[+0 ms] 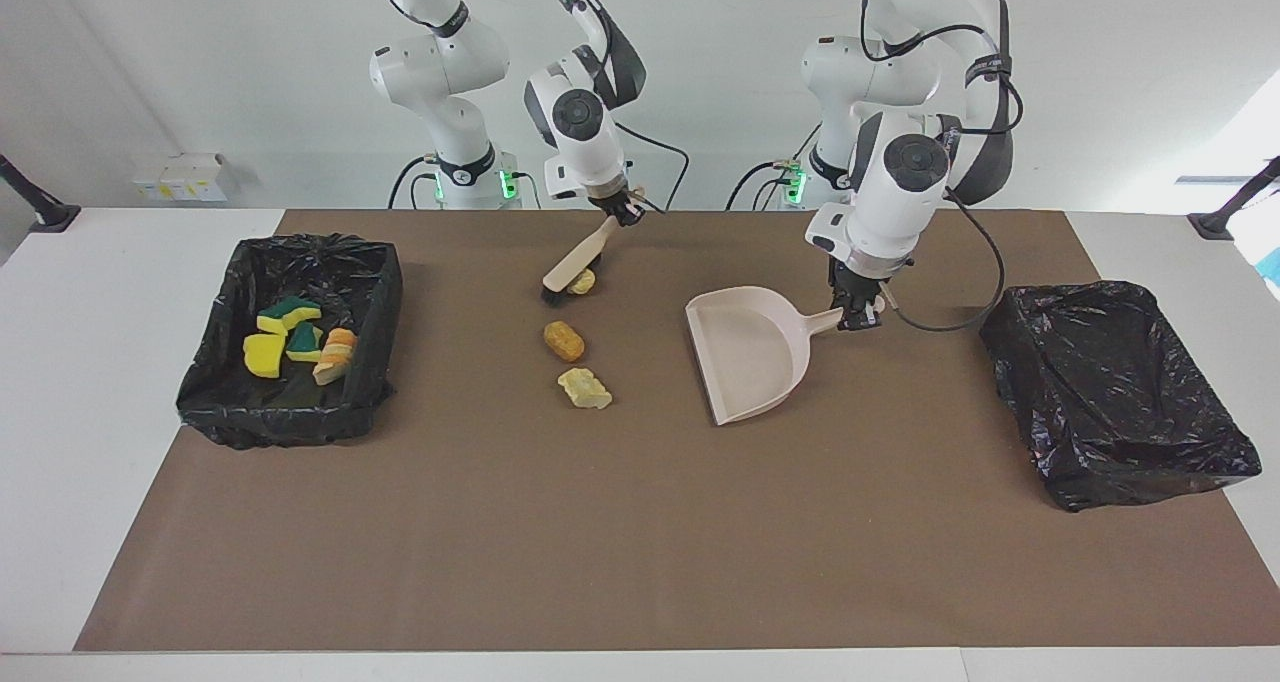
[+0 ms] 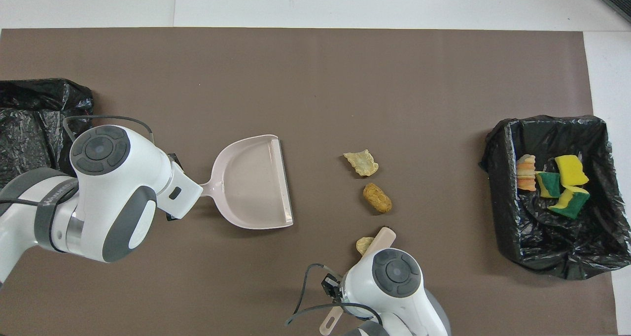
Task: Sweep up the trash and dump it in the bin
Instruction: 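Sweep the crusts and nugget toward the dustpan with the right gripper's brush, then brush the crusts and nugget into the dustpan with the right gripper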
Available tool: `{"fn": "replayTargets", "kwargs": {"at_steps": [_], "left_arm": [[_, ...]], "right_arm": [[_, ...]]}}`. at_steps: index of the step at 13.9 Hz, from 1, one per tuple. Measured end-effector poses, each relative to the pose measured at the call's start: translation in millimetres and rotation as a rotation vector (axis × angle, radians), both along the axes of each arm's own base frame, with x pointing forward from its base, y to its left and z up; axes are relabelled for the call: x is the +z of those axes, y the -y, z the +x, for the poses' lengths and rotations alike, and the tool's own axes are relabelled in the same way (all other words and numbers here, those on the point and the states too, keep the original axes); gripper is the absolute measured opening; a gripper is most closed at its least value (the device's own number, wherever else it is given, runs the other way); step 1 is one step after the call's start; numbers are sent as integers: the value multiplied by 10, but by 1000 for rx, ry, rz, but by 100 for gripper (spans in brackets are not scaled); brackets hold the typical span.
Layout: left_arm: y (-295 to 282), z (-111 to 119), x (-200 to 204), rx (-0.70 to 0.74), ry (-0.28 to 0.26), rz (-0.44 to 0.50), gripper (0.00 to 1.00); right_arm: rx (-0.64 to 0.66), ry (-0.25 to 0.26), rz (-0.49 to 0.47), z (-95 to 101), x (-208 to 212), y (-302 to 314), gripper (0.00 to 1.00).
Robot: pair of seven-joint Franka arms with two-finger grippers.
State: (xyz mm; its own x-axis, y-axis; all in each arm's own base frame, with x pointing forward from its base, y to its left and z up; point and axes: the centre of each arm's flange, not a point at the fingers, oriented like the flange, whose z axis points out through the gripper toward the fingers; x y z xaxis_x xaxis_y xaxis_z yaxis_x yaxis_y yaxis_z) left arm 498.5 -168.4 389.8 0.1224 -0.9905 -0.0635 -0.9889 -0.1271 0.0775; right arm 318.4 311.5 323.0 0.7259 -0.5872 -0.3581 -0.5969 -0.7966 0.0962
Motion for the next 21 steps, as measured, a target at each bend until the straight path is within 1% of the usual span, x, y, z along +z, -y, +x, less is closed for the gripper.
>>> {"fn": "replayTargets", "kwargs": {"at_steps": [1, 3, 4, 6, 8, 10, 11, 13, 14, 17, 19, 21], "left_arm": [[0, 0, 0, 0, 0, 0, 31], [-1, 0, 0, 0, 0, 0, 31], [-1, 0, 0, 0, 0, 0, 31], [-5, 2, 0, 3, 0, 0, 31], [-9, 3, 0, 37, 2, 3, 31], [-6, 3, 1, 125, 8, 10, 31], [-1, 3, 2, 159, 11, 13, 31], [9, 2, 4, 190, 15, 14, 31], [15, 0, 4, 193, 15, 15, 31], [132, -53, -6, 162, 10, 16, 31], [279, -126, -12, 114, 6, 16, 31], [395, -198, -21, 87, 3, 18, 31]], "right_arm": [[8, 13, 5, 138, 35, -59, 27], [9, 48, 25, 498, 151, -150, 27], [10, 58, 34, 663, 197, -179, 27], [28, 43, 39, 890, 307, -250, 27], [70, 31, 20, 1036, 540, -241, 27], [168, 31, 7, 1165, 850, -96, 27], [213, 38, 12, 1224, 970, 17, 27], [315, 70, 14, 1346, 1091, 293, 27], [380, 80, 13, 1410, 1082, 437, 27], [570, 71, 68, 1604, 921, 1004, 27], [656, 62, 94, 1684, 814, 1359, 27], [722, 76, 119, 1724, 716, 1577, 27]]}}
